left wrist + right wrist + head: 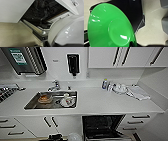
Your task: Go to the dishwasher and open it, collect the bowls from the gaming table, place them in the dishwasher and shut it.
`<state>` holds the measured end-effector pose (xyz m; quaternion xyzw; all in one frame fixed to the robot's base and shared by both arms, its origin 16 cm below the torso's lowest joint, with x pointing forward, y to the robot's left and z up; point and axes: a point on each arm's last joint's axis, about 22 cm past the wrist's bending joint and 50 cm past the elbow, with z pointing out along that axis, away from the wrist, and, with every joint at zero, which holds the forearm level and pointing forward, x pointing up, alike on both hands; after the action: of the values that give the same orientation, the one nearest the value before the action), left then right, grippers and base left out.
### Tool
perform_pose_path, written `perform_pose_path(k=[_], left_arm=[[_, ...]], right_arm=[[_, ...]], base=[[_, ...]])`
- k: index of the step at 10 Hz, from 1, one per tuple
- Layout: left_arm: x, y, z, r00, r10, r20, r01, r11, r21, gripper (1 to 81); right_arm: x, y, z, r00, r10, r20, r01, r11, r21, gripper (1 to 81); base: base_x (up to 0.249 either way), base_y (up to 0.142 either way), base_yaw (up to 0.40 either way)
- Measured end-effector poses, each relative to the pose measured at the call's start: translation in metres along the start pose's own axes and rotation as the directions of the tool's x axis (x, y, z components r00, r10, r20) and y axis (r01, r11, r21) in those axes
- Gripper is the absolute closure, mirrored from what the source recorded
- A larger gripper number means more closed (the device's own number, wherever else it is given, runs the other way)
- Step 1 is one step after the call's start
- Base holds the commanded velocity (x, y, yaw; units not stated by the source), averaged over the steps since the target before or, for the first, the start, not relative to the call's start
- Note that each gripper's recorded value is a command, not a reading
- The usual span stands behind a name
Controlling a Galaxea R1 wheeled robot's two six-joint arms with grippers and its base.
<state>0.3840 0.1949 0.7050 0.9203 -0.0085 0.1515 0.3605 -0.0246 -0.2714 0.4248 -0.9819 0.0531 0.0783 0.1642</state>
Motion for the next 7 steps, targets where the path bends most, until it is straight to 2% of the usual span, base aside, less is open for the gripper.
perform_pose_path(k=[2,3,5,7], left_arm=[[0.019,0.019,0.005,0.9994,0.033,-0.005,-0.033,0.9994,-0.009,81.1],[0.029,0.025,0.010,0.9988,0.050,-0.004,-0.050,0.9988,0.002,81.1],[0.032,0.045,0.024,0.9976,0.067,0.017,-0.067,0.9977,-0.004,81.1],[0.030,0.056,0.033,0.9963,0.079,0.034,-0.079,0.9969,-0.004,81.1]], right_arm=[[0.004,-0.004,0.001,1.0000,-0.002,-0.006,0.002,1.0000,0.003,81.1],[0.004,-0.005,0.002,1.0000,-0.002,-0.005,0.002,1.0000,0.006,81.1],[0.004,-0.005,0.002,1.0000,-0.002,-0.005,0.002,1.0000,0.005,81.1],[0.004,-0.005,0.002,1.0000,-0.002,-0.005,0.002,1.0000,0.005,81.1]], base=[[0.000,0.000,0.000],[0.000,0.000,0.000],[0.000,0.000,0.000],[0.000,0.000,0.000]])
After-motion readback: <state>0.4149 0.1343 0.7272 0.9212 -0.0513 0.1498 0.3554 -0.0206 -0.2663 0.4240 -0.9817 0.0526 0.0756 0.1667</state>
